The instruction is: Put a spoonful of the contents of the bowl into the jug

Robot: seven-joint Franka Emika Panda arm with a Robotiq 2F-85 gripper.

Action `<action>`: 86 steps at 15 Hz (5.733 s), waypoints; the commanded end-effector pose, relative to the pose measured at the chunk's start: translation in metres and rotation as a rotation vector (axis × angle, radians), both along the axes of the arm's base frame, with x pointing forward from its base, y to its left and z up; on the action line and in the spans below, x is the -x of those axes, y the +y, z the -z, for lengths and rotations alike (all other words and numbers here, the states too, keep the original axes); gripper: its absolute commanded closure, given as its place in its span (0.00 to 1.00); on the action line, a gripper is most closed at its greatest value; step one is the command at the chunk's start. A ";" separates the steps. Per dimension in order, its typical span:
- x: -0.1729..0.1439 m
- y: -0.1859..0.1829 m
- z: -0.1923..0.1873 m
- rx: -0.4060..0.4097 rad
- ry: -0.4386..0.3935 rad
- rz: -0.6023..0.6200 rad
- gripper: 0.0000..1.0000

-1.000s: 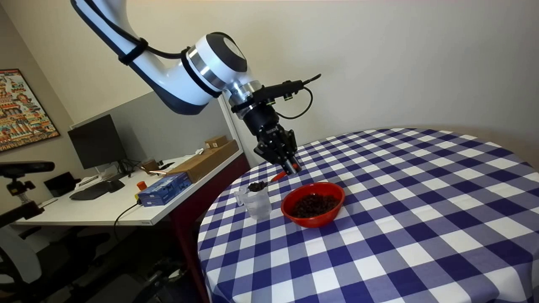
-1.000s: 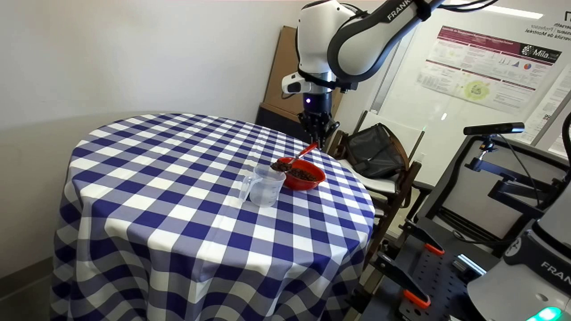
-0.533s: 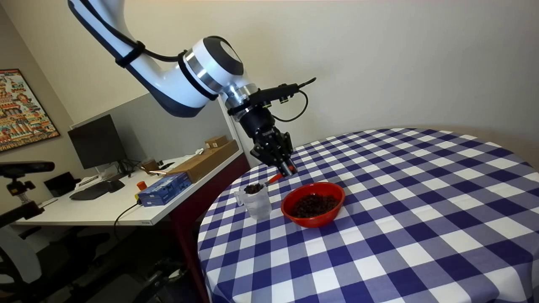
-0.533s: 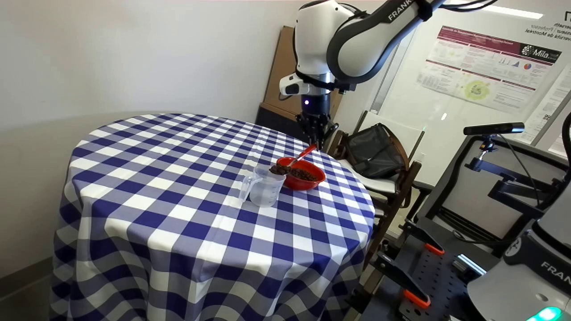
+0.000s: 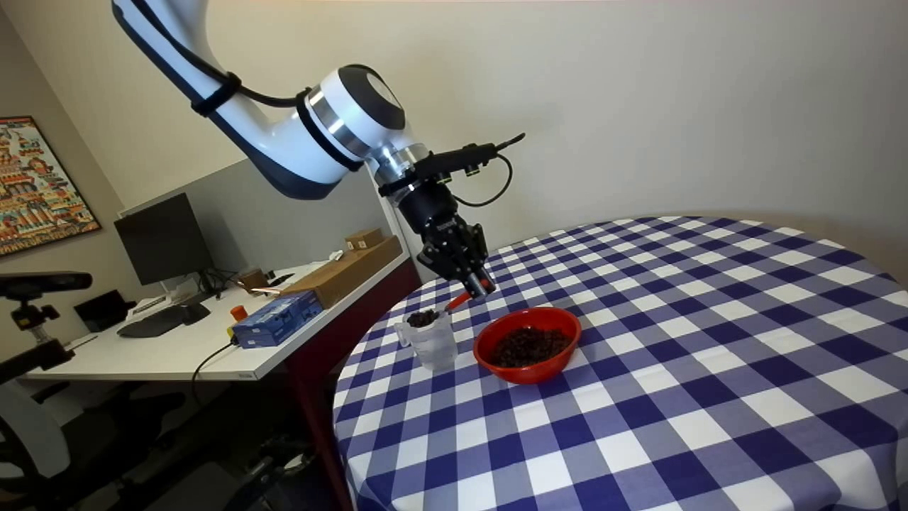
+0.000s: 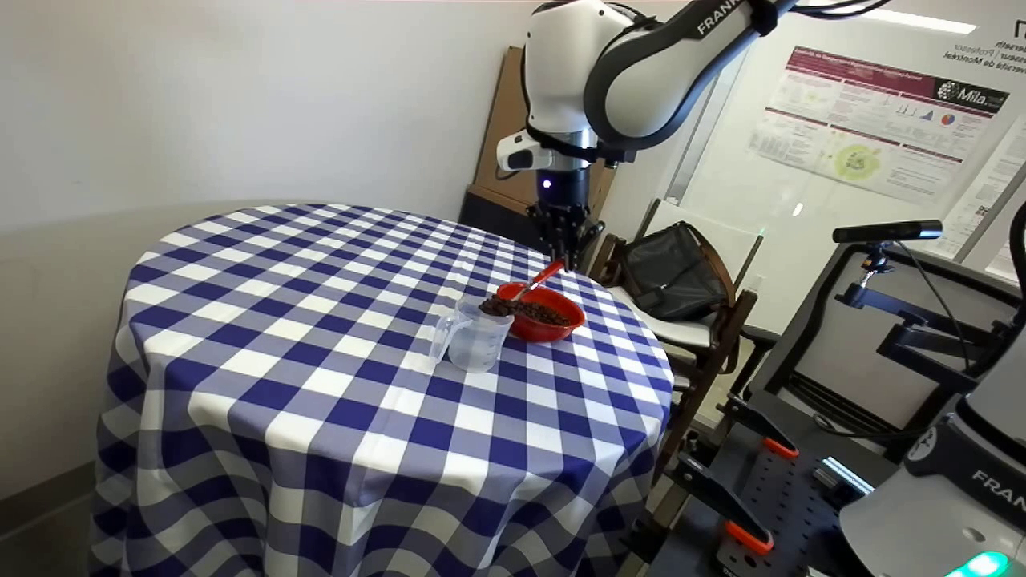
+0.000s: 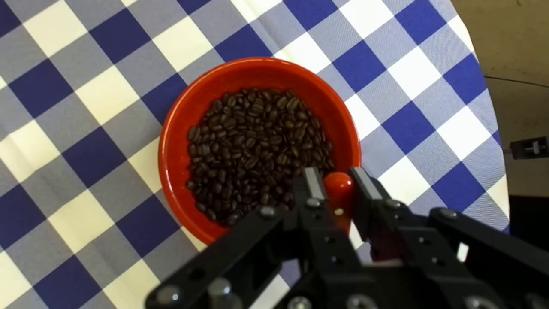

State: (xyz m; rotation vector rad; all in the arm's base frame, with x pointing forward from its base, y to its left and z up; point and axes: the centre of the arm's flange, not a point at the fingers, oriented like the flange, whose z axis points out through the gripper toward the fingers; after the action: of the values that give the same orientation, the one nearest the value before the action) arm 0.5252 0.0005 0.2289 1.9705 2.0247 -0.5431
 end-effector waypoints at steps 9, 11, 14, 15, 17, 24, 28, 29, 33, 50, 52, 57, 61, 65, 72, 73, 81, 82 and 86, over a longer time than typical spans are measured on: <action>-0.019 0.006 0.002 0.016 -0.040 0.013 0.95; -0.022 0.007 0.003 0.019 -0.046 0.012 0.95; -0.025 0.008 0.006 0.031 -0.046 0.005 0.95; -0.025 0.008 0.007 0.036 -0.046 0.000 0.95; -0.025 0.009 0.009 0.048 -0.044 -0.011 0.95; -0.021 0.019 0.014 0.075 -0.049 -0.053 0.95; -0.016 0.027 0.014 0.085 -0.051 -0.078 0.95; -0.015 0.030 0.015 0.089 -0.052 -0.087 0.95; -0.009 0.036 0.017 0.109 -0.055 -0.118 0.95; 0.030 0.068 0.034 0.224 -0.099 -0.275 0.95; 0.035 0.073 0.035 0.233 -0.110 -0.292 0.95; 0.041 0.081 0.034 0.254 -0.138 -0.327 0.95; 0.043 0.085 0.032 0.267 -0.157 -0.347 0.95; 0.041 0.089 0.031 0.284 -0.174 -0.362 0.95; 0.034 0.095 0.031 0.295 -0.184 -0.376 0.95; 0.033 0.096 0.031 0.297 -0.186 -0.382 0.95; 0.033 0.103 0.027 0.311 -0.198 -0.431 0.95; 0.033 0.104 0.026 0.313 -0.201 -0.437 0.95; 0.033 0.105 0.023 0.324 -0.213 -0.467 0.95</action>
State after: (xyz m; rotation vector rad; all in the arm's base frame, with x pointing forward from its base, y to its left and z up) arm 0.4934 0.1028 0.1974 1.3001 2.0437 -0.4988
